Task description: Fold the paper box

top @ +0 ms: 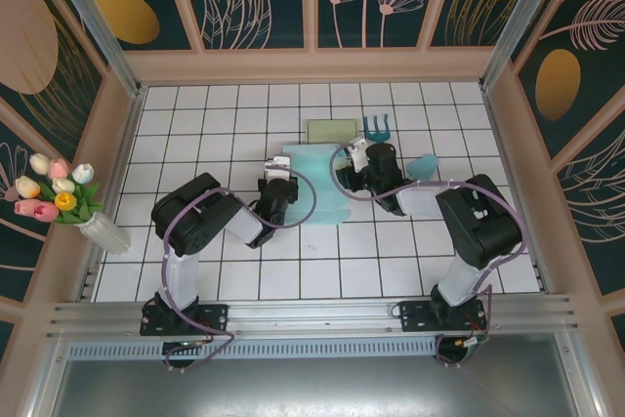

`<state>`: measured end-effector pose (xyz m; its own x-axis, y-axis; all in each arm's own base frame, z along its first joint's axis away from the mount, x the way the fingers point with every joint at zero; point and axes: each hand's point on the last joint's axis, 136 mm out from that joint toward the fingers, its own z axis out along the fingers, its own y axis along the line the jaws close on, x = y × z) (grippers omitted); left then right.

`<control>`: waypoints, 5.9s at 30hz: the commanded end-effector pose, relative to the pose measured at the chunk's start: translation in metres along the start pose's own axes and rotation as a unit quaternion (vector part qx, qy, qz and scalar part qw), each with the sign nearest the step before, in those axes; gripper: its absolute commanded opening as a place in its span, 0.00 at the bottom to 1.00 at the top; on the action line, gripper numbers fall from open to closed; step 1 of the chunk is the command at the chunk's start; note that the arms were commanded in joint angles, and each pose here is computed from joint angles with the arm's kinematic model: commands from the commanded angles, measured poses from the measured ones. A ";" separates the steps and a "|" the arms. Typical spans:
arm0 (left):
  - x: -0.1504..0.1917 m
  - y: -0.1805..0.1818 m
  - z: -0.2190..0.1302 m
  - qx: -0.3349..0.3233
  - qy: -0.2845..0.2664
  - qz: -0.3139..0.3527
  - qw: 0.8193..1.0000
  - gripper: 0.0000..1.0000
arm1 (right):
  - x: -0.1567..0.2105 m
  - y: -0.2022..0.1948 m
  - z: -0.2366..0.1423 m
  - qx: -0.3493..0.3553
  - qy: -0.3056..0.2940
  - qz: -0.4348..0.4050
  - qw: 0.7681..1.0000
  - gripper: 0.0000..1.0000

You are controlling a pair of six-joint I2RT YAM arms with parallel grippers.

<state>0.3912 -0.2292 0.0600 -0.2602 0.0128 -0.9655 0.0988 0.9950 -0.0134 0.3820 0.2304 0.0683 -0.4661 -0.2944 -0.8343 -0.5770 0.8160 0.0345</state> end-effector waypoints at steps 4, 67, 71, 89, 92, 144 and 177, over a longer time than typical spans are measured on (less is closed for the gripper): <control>0.024 -0.001 -0.002 0.014 0.033 0.033 0.999 0.08 | -0.017 0.007 0.013 0.003 -0.020 -0.020 1.000 0.46; 0.024 0.006 0.007 -0.029 0.041 0.018 0.999 0.04 | -0.019 -0.060 0.014 0.213 -0.095 0.181 0.955 0.39; 0.024 0.005 0.007 -0.028 0.041 0.019 0.999 0.04 | -0.021 -0.054 0.022 0.194 -0.095 0.166 0.962 0.41; 0.025 0.005 0.007 -0.027 0.041 0.020 0.999 0.04 | -0.002 -0.069 0.039 0.235 -0.073 0.163 0.955 0.44; 0.024 0.005 0.007 -0.028 0.041 0.020 0.999 0.04 | 0.001 -0.076 0.033 0.259 -0.076 0.161 0.949 0.44; 0.027 0.005 0.011 -0.035 0.049 0.024 0.998 0.00 | -0.033 0.001 0.000 0.122 -0.101 0.121 0.980 0.49; -0.175 -0.028 -0.073 0.120 -0.031 0.060 0.990 0.00 | -0.078 -0.029 -0.276 0.184 -0.237 0.255 0.919 0.55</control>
<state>0.3794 -0.2530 0.2317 -0.2063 0.0224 -0.9782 0.2693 0.9624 -0.0348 0.2602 0.1108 0.2833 -0.2306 0.3873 -0.8927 -0.0966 0.9037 0.4171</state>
